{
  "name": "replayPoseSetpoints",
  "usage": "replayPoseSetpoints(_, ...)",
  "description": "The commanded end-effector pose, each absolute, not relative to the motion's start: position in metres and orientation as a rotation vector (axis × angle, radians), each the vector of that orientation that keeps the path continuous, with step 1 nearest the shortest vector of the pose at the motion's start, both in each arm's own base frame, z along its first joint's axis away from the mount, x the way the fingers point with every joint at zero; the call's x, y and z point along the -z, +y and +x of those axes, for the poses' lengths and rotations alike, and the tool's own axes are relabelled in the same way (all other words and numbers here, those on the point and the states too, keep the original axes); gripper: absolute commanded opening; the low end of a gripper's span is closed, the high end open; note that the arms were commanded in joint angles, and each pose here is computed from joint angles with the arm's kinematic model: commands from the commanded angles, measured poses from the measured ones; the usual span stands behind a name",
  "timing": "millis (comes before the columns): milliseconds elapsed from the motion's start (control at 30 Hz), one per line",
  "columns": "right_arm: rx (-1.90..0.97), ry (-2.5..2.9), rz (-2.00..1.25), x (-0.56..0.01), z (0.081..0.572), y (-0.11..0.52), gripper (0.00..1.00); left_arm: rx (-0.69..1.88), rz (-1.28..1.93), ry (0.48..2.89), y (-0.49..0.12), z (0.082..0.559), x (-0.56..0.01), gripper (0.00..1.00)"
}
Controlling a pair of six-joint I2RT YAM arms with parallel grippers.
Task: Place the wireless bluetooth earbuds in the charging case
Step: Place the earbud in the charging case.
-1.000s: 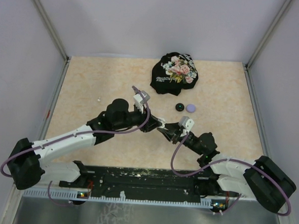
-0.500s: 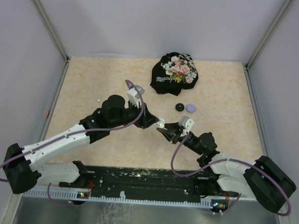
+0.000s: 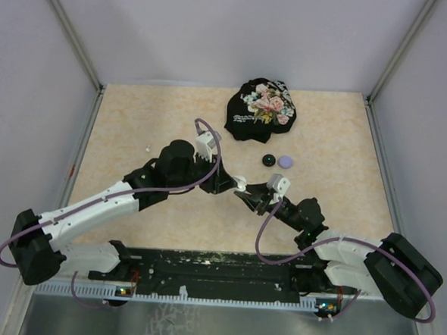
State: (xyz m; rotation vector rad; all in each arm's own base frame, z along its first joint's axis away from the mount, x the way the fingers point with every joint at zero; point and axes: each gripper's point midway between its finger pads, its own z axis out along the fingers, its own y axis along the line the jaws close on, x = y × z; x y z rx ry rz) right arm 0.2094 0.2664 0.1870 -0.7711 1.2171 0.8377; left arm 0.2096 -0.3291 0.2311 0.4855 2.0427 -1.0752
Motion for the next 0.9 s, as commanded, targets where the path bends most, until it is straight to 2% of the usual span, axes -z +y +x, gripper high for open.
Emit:
replayPoseSetpoints(0, -0.857, 1.117, -0.752, -0.218, 0.209, 0.272, 0.0, 1.089, 0.49, 2.046, -0.332, 0.21, -0.238, 0.38)
replayPoseSetpoints(567, -0.862, 1.121, -0.756, -0.217, 0.209, 0.273, 0.0, 1.126, 0.542, 2.011, -0.341, 0.209, -0.244, 0.2)
replayPoseSetpoints(867, -0.871, 1.113, -0.762, -0.219, 0.207, 0.274, 0.0, 1.123, 0.606, 2.005, -0.348, 0.21, -0.238, 0.2)
